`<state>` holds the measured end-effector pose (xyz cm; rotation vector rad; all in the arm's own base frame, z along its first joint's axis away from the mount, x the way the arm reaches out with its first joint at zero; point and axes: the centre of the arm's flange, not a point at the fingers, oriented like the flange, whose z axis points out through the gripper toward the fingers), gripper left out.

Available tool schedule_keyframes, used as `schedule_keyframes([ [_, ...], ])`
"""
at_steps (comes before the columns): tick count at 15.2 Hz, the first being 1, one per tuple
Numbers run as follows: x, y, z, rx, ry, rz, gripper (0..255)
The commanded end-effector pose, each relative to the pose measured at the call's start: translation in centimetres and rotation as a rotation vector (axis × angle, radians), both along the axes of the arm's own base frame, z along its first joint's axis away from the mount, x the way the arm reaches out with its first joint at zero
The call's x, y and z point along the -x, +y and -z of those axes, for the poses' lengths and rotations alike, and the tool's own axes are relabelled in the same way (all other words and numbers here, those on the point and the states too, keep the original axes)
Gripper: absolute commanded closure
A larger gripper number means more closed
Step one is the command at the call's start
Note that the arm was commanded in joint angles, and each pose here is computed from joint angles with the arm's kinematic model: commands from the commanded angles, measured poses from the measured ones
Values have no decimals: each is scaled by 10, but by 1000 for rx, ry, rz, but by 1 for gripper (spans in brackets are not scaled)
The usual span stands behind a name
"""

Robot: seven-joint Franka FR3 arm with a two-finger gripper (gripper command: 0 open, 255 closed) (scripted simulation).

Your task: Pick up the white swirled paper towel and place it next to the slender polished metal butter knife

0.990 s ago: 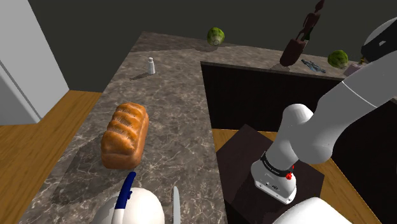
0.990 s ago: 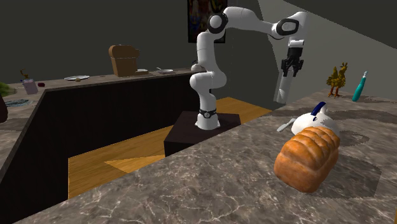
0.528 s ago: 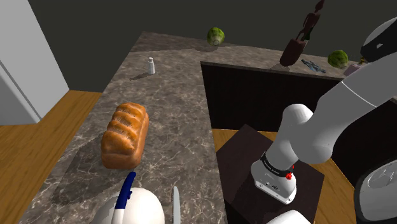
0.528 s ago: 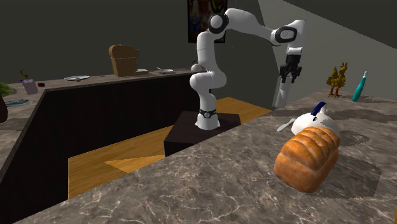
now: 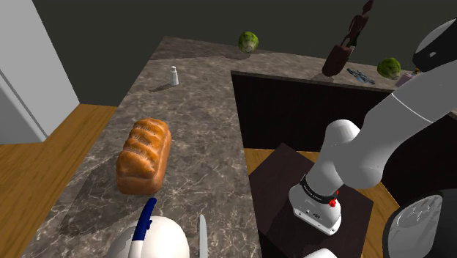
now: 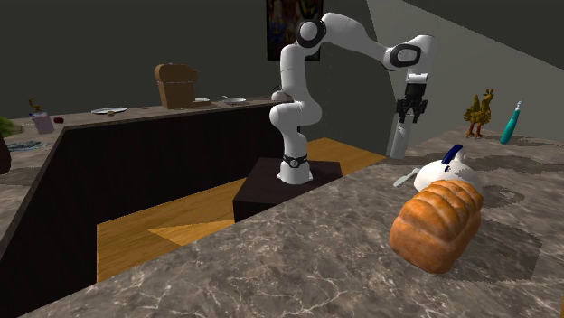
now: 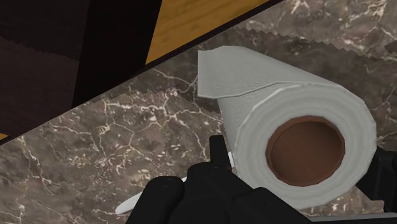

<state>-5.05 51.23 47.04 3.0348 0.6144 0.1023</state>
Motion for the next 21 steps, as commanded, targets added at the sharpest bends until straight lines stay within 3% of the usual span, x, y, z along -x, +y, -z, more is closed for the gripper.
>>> schedule_keyframes([
  [1, 0, 0, 0, 0, 0, 0, 255],
  [4, 0, 0, 0, 0, 0, 0, 255],
  [5, 0, 0, 0, 0, 0, 0, 0],
  [10, 0, 0, 0, 0, 0, 0, 0],
  [14, 4, 2, -49, 0, 0, 0, 0],
  [21, 4, 2, -49, 0, 0, 0, 0],
])
